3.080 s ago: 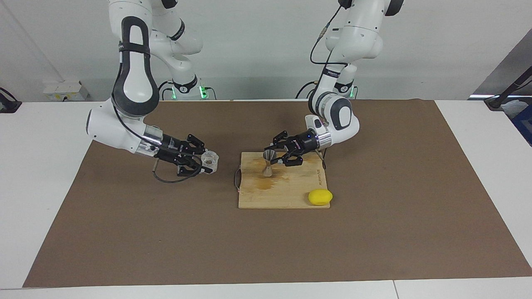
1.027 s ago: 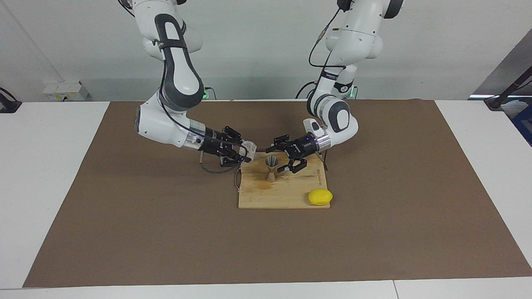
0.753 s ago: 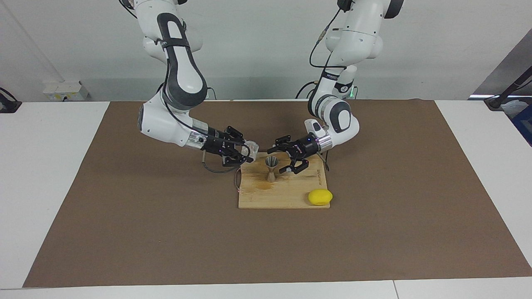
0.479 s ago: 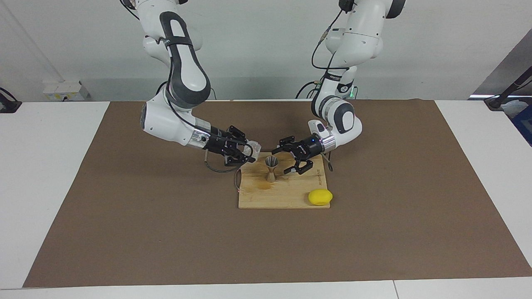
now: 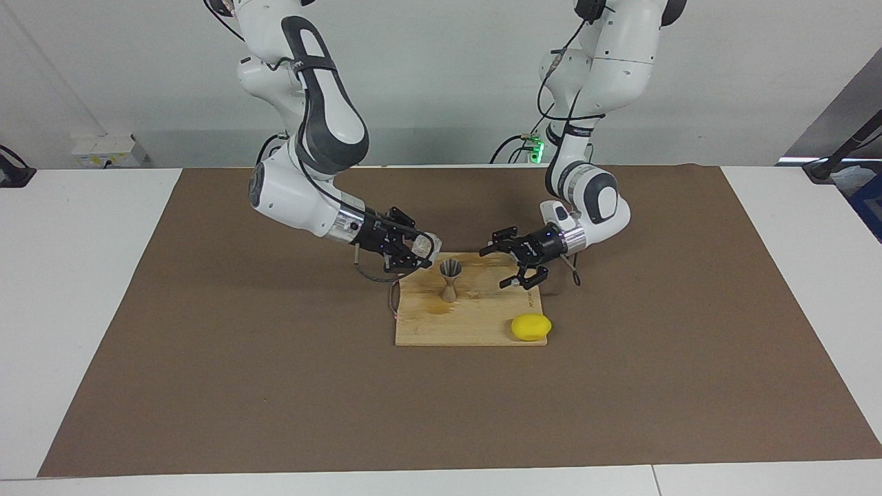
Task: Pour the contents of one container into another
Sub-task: 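Release the metal cup and withdraw the left gripper while the right gripper approaches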
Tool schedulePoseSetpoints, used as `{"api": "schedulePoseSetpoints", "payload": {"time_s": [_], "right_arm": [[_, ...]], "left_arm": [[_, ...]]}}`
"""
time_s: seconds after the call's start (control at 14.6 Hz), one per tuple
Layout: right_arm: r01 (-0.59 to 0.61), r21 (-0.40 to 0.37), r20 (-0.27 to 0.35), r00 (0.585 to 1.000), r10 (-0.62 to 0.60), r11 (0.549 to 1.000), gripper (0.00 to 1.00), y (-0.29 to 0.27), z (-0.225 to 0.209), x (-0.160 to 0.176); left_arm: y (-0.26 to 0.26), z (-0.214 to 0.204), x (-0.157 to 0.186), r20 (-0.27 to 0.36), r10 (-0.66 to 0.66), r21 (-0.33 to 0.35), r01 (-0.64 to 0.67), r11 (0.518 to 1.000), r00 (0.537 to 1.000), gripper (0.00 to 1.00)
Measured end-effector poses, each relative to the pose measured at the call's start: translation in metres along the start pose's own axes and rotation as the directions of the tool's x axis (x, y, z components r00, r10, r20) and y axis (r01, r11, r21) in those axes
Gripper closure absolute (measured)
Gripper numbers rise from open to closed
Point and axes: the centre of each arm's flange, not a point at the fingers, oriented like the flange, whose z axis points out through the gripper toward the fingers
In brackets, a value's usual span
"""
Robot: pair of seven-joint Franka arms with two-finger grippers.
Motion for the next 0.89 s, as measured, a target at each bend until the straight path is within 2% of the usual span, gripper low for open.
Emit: {"api": "schedulePoseSetpoints", "payload": {"time_s": [0.21,0.62,0.89], "right_arm": [[-0.014,0.014,-0.039,0.999,0.014,1.000,0.49,-0.004,-0.005,-0.004],[-0.004,0.025,-0.058,0.998,0.005,1.000,0.49,-0.010,-0.006,-0.007],[0.016,0.031,-0.100,0.995,-0.013,0.999,0.49,-0.010,0.000,-0.013]], "left_arm": [[-0.015,-0.036,0.003,0.017,0.043,-0.035,-0.043,0.998,0.999,0.00],[-0.041,-0.118,0.010,0.060,0.110,-0.127,-0.101,0.987,0.992,0.00],[-0.053,-0.166,0.023,0.121,0.121,-0.189,-0.097,0.977,0.985,0.00]]}}
